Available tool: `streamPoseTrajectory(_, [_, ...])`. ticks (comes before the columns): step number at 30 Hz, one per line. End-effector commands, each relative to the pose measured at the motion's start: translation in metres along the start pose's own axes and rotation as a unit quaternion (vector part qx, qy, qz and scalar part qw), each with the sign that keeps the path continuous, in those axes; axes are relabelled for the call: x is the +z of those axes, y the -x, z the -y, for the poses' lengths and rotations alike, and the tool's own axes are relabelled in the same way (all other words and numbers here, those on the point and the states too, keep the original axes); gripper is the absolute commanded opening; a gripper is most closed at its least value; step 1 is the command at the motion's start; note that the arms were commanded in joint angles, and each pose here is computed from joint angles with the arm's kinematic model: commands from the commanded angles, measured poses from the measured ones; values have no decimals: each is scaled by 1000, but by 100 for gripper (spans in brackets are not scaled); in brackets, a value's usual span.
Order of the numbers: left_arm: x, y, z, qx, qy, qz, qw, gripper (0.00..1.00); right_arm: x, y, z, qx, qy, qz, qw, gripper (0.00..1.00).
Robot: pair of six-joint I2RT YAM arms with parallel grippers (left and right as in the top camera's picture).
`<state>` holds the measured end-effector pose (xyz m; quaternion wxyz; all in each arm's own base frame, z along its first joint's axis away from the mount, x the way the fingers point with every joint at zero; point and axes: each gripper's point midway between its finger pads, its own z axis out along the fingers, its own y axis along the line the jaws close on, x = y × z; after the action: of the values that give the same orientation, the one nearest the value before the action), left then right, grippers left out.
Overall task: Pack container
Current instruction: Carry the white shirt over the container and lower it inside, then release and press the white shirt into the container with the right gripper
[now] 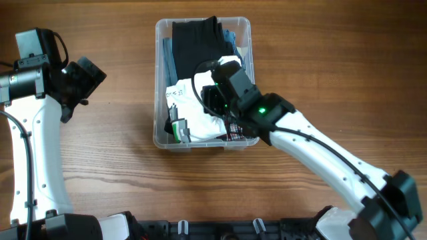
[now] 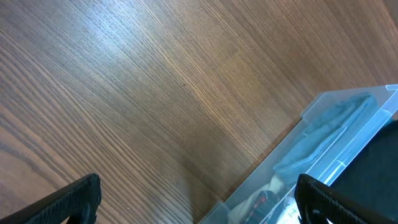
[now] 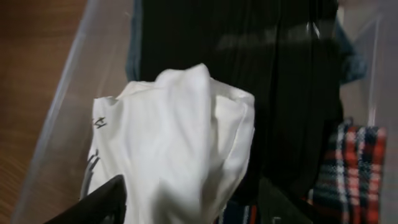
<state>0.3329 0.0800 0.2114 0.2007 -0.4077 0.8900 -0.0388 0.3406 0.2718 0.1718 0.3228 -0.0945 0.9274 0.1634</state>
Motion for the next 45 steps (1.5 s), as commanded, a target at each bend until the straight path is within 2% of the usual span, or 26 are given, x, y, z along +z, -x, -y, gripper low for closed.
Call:
streamPoseTrajectory(1, [-3,3,0,-2,-3,5,1000,100,-18,12,-5,-89,14,23,996,53])
streamPoseTrajectory(4, [-3,3,0,-2,-3,5,1000,100,-19,8,-12,-97,35,14,995,40])
streamPoseTrajectory(8, [-3,3,0,-2,-3,5,1000,100,-19,-2,-19,-113,56,-6,992,9])
streamPoseTrajectory(9, [-3,3,0,-2,-3,5,1000,100,-19,-4,-18,-119,55,-10,991,4])
streamPoseTrajectory(22, [-3,3,0,-2,-3,5,1000,100,23,-36,-11,-161,45,-72,983,4])
streamPoseTrajectory(31, [-3,3,0,-2,-3,5,1000,100,79,-103,19,-175,2,-193,965,5])
streamPoseTrajectory(34, [-3,3,0,-2,-3,5,1000,100,87,-113,23,-175,-3,-210,962,4])
streamPoseTrajectory(38, [-3,3,0,-2,-3,5,1000,100,79,-98,17,-175,2,-188,966,4])
streamPoseTrajectory(45, [-3,3,0,-2,-3,5,1000,100,20,-26,-7,-169,23,-71,983,4])
